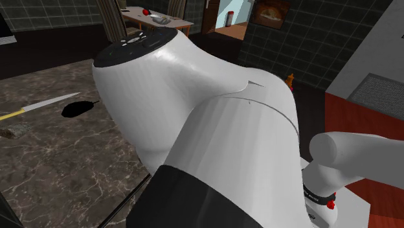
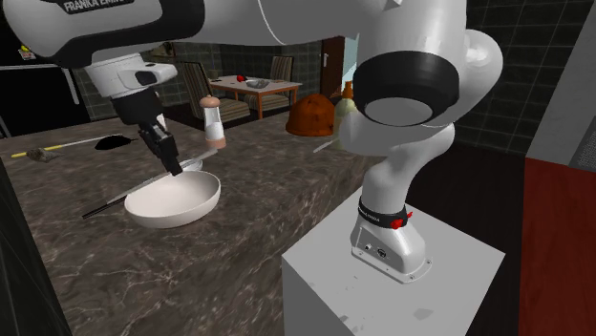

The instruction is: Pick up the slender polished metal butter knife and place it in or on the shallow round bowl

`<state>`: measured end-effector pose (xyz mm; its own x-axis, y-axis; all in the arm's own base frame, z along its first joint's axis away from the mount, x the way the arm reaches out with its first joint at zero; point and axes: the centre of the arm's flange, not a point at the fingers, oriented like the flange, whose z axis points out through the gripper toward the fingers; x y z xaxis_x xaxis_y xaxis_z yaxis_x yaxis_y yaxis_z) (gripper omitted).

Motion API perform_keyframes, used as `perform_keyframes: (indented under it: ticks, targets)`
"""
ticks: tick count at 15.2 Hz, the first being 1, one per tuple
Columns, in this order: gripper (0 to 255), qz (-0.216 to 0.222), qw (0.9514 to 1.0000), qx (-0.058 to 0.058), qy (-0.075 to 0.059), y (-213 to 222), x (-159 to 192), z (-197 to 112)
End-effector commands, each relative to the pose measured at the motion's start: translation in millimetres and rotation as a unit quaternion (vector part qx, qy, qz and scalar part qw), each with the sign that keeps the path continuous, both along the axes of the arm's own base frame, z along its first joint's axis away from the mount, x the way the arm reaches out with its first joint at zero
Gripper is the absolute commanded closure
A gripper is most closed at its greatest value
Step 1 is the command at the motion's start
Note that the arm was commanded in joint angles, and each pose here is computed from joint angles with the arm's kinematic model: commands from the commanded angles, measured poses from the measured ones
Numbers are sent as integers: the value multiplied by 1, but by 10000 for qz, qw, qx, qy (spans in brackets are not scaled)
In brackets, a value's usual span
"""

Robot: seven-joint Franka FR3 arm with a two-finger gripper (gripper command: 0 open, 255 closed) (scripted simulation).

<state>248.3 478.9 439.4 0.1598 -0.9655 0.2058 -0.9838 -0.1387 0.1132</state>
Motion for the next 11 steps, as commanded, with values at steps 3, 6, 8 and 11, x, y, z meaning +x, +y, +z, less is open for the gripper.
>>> perform_keyframes:
  ticks: [3,6,8,11]
  targets:
    - [255,-1,10000,1,-1,-1,1,-21]
    - [255,-1,10000,1,-1,-1,1,-37]
    - [255,-1,10000,1,-1,-1,1,-44]
    - [255,-1,10000,1,-1,-1,1,-44]
